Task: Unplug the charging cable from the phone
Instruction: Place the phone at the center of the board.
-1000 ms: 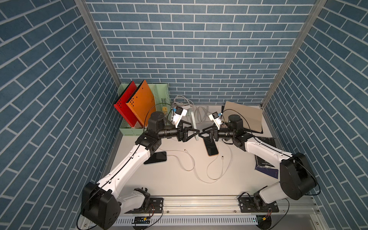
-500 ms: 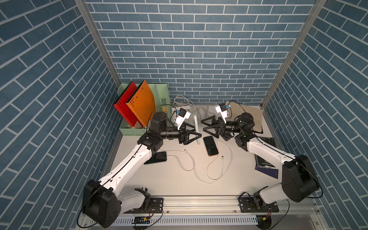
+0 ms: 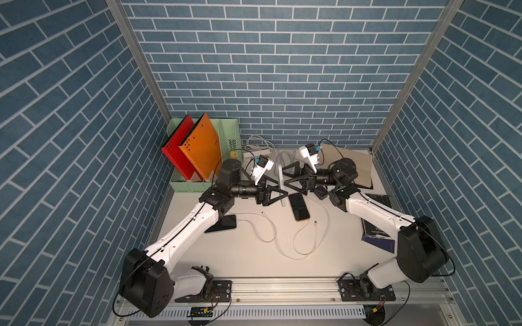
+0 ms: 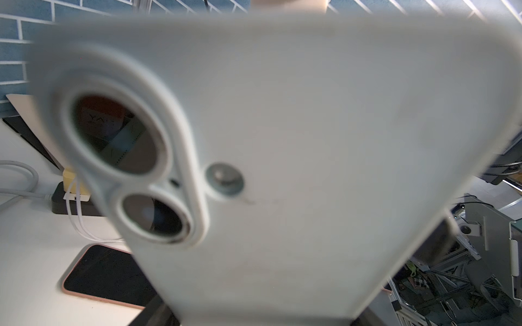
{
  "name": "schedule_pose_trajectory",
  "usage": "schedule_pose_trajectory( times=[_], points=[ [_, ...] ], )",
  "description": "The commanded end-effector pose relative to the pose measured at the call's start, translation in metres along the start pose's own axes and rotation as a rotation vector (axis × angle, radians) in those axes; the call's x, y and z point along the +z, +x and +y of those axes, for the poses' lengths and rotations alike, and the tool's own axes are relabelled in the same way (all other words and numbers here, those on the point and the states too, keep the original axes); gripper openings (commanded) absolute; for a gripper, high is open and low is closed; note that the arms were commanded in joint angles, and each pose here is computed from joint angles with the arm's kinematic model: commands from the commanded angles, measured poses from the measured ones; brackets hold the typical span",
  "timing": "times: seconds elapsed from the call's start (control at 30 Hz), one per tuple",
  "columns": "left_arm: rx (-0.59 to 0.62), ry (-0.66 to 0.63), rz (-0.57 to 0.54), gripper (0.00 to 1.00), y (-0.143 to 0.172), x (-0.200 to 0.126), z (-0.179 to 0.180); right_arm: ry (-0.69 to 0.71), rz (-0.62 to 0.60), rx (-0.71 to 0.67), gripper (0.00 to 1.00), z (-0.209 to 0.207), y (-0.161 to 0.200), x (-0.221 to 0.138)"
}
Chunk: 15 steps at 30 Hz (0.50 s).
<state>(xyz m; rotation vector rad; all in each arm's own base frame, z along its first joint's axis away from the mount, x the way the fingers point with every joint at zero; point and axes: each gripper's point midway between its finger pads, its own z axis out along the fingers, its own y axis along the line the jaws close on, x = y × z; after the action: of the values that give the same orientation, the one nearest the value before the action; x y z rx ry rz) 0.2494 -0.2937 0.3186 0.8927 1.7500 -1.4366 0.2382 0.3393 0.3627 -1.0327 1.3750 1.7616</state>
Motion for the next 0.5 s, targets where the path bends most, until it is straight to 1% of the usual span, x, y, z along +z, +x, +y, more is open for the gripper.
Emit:
schedule_pose_trajectory(
  times=[0.0,0.3,0.4,0.47],
  points=[
    [0.084,0.045,-0.027,0.00,-0.0190,0.0011,-0.0175,-0.036,0.004,-0.023,1.00,0.0064,-0.0061,0.0067],
    [0.090,0.041,-0.029,0.00,-0.0195,0.0005,-0.0188,-0.027,0.003,-0.016,0.99,0.0003,-0.0018,0.0069],
    [0.089,0.033,-0.026,0.01,-0.0179,0.0007,-0.0169,-0.026,0.001,-0.019,0.92,0.0001,-0.0017,0.0063],
    [0.093,0.022,-0.022,0.03,-0.0167,0.0007,-0.0148,-0.027,0.001,-0.021,0.81,-0.0001,-0.0011,0.0065]
  ],
)
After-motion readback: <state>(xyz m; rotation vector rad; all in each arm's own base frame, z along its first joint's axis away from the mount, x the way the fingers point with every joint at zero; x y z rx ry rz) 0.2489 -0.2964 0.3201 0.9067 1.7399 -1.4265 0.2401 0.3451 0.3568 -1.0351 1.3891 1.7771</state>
